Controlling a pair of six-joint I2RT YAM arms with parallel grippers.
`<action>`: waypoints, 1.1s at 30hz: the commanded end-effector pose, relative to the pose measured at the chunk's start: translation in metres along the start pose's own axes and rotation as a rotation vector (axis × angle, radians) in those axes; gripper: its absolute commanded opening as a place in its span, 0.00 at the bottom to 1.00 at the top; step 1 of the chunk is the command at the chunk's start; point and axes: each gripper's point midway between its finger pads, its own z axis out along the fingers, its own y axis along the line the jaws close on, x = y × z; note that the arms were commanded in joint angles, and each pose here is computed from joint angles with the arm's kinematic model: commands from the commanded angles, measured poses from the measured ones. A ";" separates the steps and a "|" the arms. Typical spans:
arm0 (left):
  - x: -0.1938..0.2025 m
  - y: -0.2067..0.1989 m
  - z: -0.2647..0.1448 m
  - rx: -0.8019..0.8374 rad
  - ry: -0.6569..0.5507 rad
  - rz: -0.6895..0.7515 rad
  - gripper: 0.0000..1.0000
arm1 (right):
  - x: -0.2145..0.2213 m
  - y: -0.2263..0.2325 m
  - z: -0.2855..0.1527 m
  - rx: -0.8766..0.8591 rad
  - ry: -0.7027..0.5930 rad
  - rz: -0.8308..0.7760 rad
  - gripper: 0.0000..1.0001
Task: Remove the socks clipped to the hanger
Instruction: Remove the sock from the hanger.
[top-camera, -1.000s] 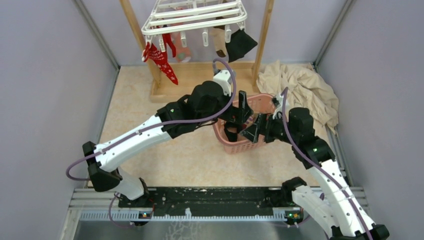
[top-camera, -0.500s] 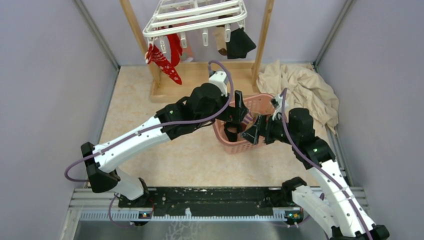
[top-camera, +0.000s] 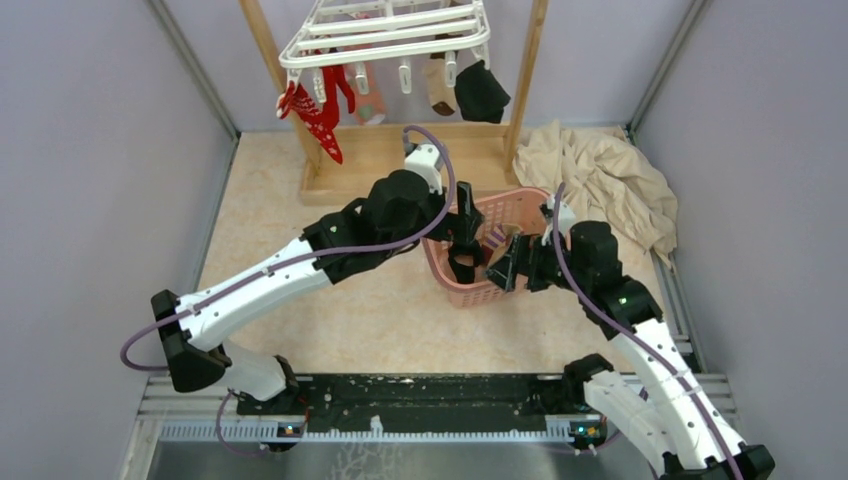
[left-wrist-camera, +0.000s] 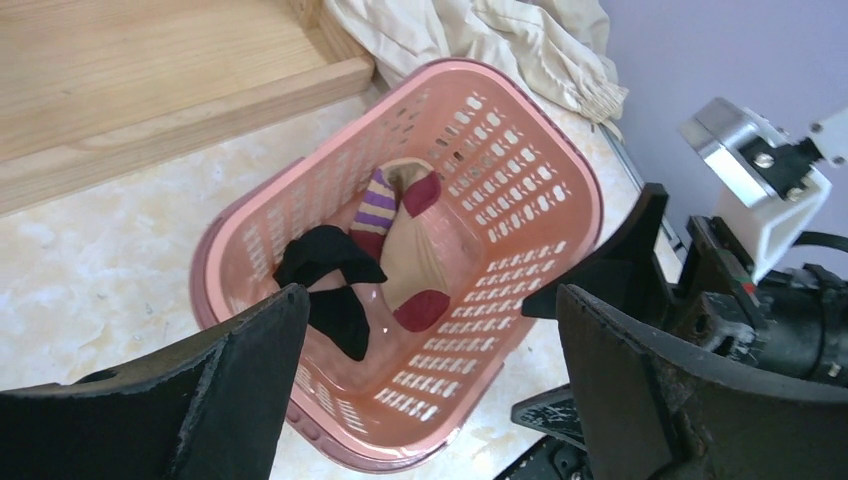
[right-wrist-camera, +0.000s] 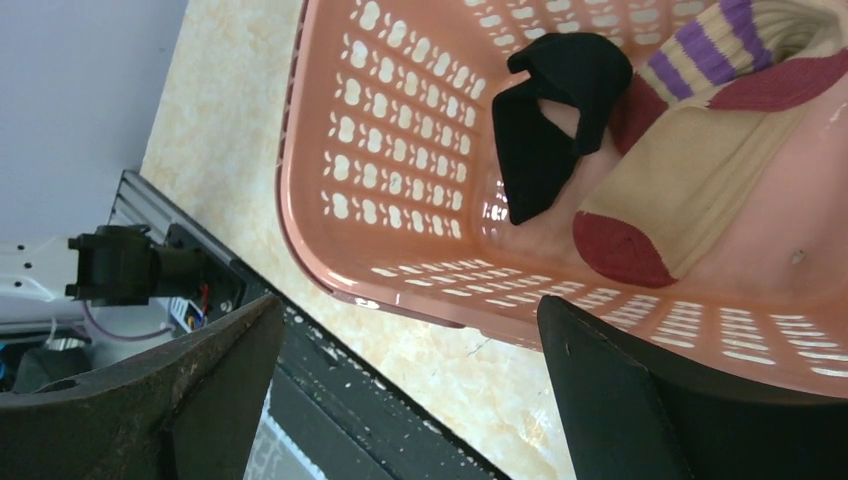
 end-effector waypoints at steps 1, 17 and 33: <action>-0.029 0.008 -0.005 0.033 -0.084 -0.025 0.99 | -0.027 0.002 -0.003 0.031 -0.087 -0.056 0.98; -0.066 0.011 -0.053 0.083 -0.098 0.036 0.99 | -0.063 0.000 -0.009 0.067 -0.292 -0.001 0.98; -0.065 0.058 -0.076 0.030 -0.038 0.116 0.99 | -0.142 0.006 0.007 0.095 -0.470 0.002 0.94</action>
